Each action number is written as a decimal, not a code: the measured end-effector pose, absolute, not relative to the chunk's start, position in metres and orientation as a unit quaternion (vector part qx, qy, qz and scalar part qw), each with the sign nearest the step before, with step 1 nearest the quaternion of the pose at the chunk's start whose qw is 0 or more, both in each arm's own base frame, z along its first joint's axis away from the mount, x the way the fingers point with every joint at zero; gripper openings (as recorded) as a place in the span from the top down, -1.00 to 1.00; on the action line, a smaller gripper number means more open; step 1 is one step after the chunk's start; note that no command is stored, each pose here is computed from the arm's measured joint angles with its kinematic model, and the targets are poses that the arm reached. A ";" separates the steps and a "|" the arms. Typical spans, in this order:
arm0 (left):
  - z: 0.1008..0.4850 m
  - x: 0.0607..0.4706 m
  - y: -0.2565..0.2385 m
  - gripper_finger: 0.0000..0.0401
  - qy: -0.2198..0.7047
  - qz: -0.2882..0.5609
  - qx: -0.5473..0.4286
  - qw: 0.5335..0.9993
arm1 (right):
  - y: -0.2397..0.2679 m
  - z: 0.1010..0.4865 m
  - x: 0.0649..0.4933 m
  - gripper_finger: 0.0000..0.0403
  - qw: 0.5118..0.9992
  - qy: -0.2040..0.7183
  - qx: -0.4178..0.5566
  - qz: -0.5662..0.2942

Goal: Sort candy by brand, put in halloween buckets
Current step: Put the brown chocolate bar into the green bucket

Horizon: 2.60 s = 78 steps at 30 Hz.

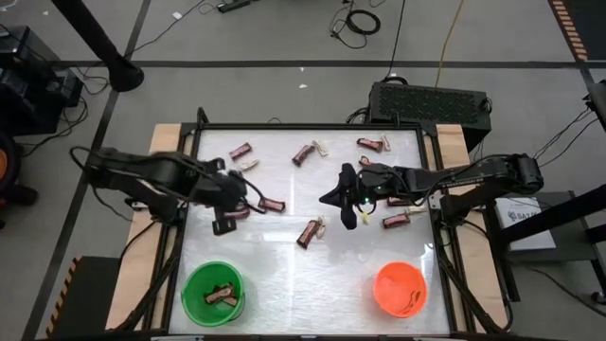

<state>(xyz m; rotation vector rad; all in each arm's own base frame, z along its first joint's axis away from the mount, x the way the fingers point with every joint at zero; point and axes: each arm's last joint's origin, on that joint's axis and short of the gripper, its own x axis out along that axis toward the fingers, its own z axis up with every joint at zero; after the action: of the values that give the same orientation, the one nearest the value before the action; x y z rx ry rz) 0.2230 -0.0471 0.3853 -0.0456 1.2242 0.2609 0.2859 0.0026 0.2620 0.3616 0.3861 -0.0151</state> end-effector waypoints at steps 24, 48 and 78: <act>0.187 0.267 0.061 0.98 0.616 -0.007 0.078 0.783 | 0.101 0.262 0.267 1.00 0.924 0.195 0.328 -0.005; 0.164 0.277 0.057 -0.31 0.638 0.006 -0.025 0.770 | 0.101 0.249 0.260 1.00 0.938 0.283 0.190 0.063; 0.145 0.288 0.058 0.97 0.654 -0.014 0.025 0.756 | 0.101 0.248 0.260 1.00 0.931 0.288 0.217 0.053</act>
<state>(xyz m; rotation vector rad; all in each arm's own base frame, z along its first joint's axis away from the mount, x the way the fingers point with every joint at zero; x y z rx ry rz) 0.2884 0.0578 0.1445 0.0540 1.4268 -0.0305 0.2601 0.1006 0.2480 0.4440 0.5888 0.1085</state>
